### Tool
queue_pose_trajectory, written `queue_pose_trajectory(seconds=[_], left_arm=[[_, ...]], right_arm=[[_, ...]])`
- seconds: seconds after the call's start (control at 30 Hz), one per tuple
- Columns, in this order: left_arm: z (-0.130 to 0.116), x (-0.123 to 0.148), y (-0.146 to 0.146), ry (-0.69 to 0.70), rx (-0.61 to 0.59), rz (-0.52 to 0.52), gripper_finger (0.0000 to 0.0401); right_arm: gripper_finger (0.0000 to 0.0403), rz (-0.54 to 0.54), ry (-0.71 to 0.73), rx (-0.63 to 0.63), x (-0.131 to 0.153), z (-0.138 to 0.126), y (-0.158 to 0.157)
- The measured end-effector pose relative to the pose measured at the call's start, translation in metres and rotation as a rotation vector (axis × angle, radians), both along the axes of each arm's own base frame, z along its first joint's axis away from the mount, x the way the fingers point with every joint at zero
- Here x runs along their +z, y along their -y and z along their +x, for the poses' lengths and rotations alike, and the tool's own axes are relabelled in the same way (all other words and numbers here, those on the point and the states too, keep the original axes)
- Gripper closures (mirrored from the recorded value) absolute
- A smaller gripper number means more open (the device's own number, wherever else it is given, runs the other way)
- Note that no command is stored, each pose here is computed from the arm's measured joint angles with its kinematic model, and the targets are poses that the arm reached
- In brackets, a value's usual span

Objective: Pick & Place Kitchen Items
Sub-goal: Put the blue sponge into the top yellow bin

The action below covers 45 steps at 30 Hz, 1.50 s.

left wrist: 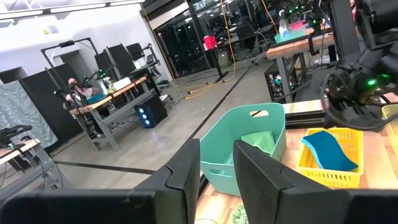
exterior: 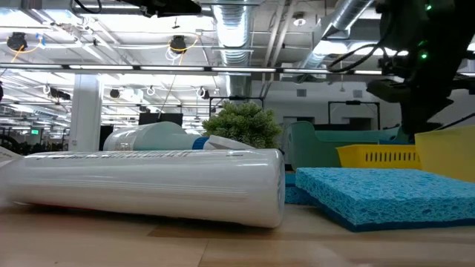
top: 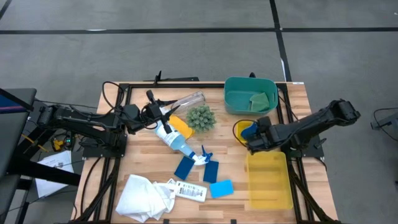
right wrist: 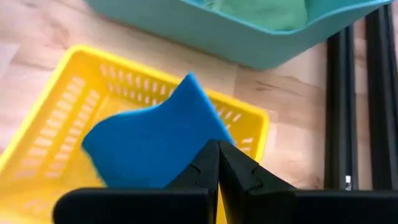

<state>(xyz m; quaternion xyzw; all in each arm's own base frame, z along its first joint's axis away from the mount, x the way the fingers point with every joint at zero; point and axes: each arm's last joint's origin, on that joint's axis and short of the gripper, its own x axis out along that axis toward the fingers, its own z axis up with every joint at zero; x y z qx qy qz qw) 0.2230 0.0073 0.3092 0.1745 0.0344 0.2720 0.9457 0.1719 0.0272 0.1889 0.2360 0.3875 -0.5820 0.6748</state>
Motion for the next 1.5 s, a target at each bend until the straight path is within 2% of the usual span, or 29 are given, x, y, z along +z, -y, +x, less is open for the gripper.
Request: queue_pose_trajectory(seconds=[0.3,0.5,0.77,0.9,1.23,1.5], left_arm=[[0.0,0.0,0.0,0.0,0.0,0.0,0.0309],[0.0,0.0,0.0,0.0,0.0,0.0,0.0309],[0.0,0.0,0.0,0.0,0.0,0.0,0.0309],[0.0,0.0,0.0,0.0,0.0,0.0,0.0309],[0.0,0.0,0.0,0.0,0.0,0.0,0.0309],[0.0,0.0,0.0,0.0,0.0,0.0,0.0309]], right_arm=[[0.0402,-0.002,-0.07,-0.062,-0.009,-0.003,0.023],[0.0402,0.037,-0.067,-0.01,-0.011,0.001,0.022],[0.0402,0.013,-0.082,-0.012,-0.01,0.0,0.024],[0.0402,0.059,-0.105,-0.004,-0.011,0.0,0.026],[0.0402,0.189,-0.126,0.073,-0.013,-0.002,0.007],[0.0402,0.216,-0.073,0.168,-0.002,0.004,-0.014]])
